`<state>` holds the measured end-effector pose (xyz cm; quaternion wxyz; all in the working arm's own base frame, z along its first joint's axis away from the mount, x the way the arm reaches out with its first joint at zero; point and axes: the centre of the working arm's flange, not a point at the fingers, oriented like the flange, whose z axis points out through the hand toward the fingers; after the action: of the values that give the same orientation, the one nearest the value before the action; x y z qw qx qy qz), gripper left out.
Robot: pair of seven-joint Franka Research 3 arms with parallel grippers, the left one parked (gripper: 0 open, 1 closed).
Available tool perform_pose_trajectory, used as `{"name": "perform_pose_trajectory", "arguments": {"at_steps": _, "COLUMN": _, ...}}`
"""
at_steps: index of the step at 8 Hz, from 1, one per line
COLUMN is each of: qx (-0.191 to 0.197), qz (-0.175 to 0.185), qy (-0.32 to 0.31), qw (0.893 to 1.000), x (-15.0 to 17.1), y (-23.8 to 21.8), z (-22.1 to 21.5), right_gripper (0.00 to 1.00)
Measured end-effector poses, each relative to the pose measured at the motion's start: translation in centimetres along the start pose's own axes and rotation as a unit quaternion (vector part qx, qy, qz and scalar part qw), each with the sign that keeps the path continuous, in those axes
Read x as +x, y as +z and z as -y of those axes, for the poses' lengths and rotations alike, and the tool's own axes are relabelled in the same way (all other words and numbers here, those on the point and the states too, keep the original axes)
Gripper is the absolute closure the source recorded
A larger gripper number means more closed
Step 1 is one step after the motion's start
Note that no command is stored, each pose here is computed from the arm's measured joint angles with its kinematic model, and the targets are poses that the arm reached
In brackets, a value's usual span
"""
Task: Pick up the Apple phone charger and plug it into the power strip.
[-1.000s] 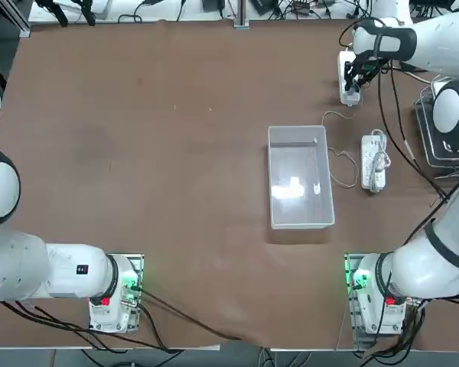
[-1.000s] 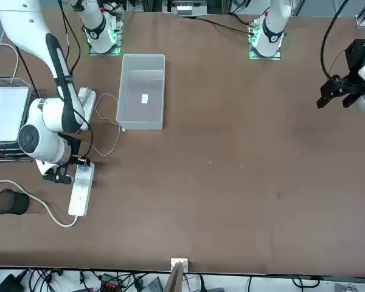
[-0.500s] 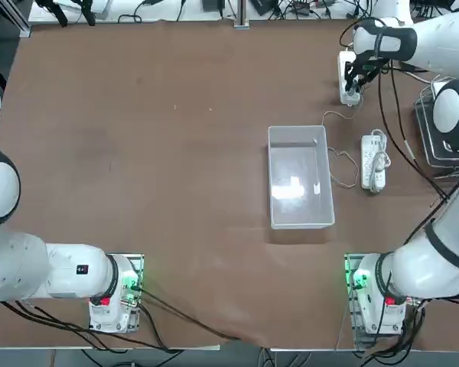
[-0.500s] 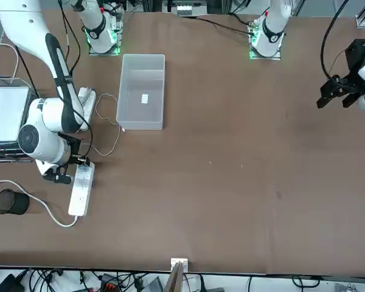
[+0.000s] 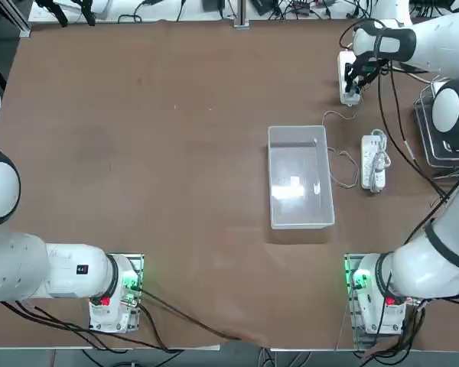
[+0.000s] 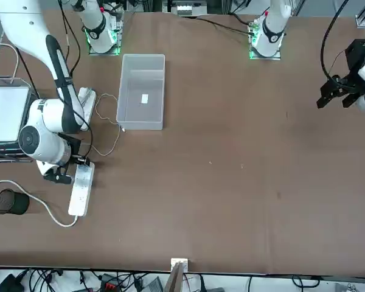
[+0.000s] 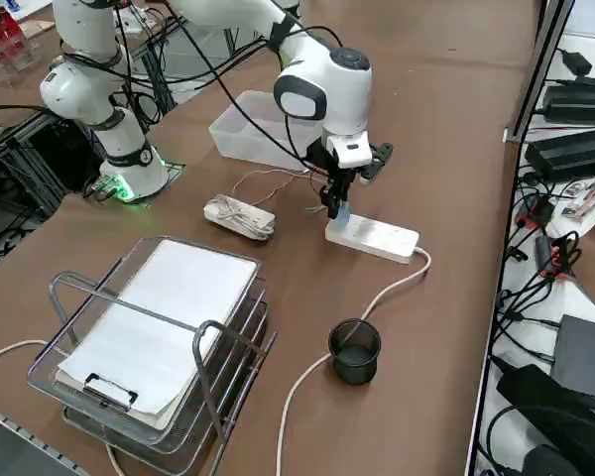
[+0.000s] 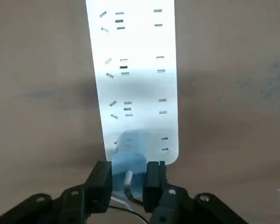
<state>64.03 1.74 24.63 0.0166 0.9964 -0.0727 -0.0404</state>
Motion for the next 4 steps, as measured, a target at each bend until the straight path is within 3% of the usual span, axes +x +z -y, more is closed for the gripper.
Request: {"name": "perform_pose_trajectory", "arguments": {"at_steps": 4, "qx": 0.001, "qz": -0.003, "qy": 0.000, "qw": 1.000, "x": -0.03, "y": 0.12, "z": 0.00, "right_gripper": 0.63}}
